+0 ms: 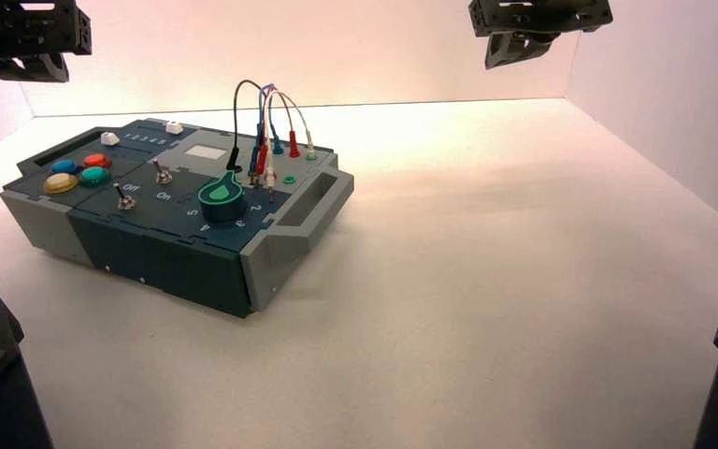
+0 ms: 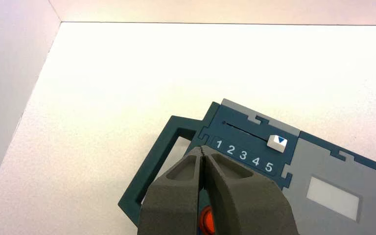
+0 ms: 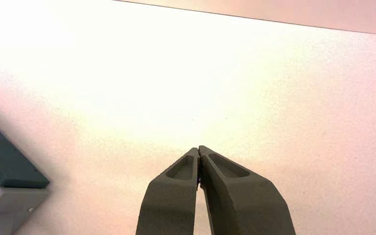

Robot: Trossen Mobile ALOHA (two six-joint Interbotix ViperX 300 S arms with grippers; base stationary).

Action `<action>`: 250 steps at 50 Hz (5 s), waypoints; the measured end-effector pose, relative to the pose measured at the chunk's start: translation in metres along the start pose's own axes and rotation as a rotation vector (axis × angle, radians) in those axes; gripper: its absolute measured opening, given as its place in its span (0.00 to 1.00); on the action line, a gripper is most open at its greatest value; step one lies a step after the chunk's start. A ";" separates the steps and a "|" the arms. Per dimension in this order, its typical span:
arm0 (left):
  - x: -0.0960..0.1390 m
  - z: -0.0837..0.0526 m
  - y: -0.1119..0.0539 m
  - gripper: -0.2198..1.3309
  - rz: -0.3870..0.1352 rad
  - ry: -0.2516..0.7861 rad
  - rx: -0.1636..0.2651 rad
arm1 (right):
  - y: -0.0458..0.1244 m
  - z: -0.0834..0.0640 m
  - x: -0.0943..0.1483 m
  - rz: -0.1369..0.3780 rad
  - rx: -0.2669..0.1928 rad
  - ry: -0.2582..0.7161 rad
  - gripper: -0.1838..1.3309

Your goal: Move the box away.

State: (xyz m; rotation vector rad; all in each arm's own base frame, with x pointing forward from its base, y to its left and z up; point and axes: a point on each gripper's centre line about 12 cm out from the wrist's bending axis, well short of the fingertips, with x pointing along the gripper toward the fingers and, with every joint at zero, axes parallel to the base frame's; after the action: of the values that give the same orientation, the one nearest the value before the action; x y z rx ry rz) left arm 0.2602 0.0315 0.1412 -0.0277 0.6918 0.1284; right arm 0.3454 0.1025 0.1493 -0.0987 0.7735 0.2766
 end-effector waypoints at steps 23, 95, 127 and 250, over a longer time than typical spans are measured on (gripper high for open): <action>0.000 -0.001 0.000 0.04 -0.002 0.010 -0.003 | 0.000 0.000 0.000 0.000 0.000 -0.002 0.03; -0.039 -0.033 0.019 0.04 0.008 0.263 -0.213 | 0.065 0.010 0.032 0.121 -0.118 0.069 0.03; -0.060 -0.042 0.004 0.04 -0.044 0.387 -0.301 | 0.083 0.053 0.060 0.147 -0.132 0.049 0.03; 0.061 -0.028 0.033 0.04 0.041 0.556 -0.337 | 0.079 0.063 0.083 0.143 -0.120 0.095 0.03</action>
State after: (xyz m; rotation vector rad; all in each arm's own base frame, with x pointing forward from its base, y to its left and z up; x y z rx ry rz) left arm 0.2846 0.0684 0.0809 -0.3842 1.2199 0.2819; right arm 0.4222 0.2072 0.1373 -0.1711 0.8592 0.4573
